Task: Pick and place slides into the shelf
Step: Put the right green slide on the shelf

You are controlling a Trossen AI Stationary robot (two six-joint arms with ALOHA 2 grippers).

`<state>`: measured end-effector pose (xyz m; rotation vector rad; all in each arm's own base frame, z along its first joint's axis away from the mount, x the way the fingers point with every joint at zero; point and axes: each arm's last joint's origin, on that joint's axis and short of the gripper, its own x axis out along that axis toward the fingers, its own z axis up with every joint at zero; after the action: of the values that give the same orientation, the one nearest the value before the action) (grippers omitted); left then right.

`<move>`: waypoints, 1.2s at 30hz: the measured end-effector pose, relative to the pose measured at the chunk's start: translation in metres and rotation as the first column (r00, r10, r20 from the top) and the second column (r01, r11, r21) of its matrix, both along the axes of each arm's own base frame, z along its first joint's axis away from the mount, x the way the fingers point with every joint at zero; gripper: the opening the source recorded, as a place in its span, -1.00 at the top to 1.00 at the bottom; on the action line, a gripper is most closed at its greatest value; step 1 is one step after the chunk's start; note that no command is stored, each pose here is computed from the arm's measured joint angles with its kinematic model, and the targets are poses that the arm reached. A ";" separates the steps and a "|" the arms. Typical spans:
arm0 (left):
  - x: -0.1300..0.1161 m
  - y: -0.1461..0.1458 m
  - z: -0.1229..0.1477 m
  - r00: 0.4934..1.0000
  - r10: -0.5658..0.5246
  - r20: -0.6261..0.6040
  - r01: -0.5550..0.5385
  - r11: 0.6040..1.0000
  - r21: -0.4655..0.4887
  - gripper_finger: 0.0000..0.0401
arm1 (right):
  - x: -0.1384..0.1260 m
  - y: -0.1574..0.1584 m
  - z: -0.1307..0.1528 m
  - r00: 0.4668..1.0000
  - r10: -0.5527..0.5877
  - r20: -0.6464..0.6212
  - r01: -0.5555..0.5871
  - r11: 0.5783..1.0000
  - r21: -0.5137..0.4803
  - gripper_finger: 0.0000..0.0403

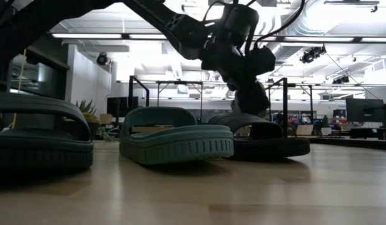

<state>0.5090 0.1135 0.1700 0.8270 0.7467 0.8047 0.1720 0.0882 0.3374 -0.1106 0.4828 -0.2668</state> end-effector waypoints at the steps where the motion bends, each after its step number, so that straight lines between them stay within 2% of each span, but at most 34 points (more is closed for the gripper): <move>1: 0.000 0.000 0.000 1.000 -0.013 0.000 0.013 1.000 -0.005 0.54 | 0.000 0.000 0.000 1.000 0.000 0.000 0.000 1.000 0.000 0.19; 14: 0.000 -0.002 -0.005 0.995 -0.079 -0.053 0.076 0.996 -0.044 0.05 | -0.001 -0.001 -0.001 1.000 -0.010 -0.009 0.010 1.000 0.010 0.19; 20: 0.000 -0.005 -0.011 0.984 -0.165 -0.072 0.155 0.981 -0.120 -0.30 | -0.001 0.000 -0.002 1.000 0.002 -0.016 -0.002 1.000 0.017 0.19; 30: -0.006 -0.010 -0.021 0.993 -0.107 -0.055 0.091 0.966 -0.242 -0.92 | -0.002 0.000 -0.003 1.000 -0.004 -0.023 0.005 0.999 0.035 0.19; 33: -0.006 -0.018 -0.025 0.984 -0.160 -0.083 0.131 0.949 -0.287 -0.98 | -0.002 0.000 -0.003 1.000 -0.004 -0.023 0.005 0.999 0.035 0.19; 36: -0.004 -0.030 -0.025 0.977 -0.197 -0.086 0.163 0.939 -0.302 -0.95 | -0.002 0.000 -0.003 1.000 -0.004 -0.023 0.005 0.999 0.035 0.19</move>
<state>0.5047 0.0836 0.1447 0.6653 0.8555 0.4696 0.1704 0.0878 0.3348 -0.0784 0.5104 -0.2617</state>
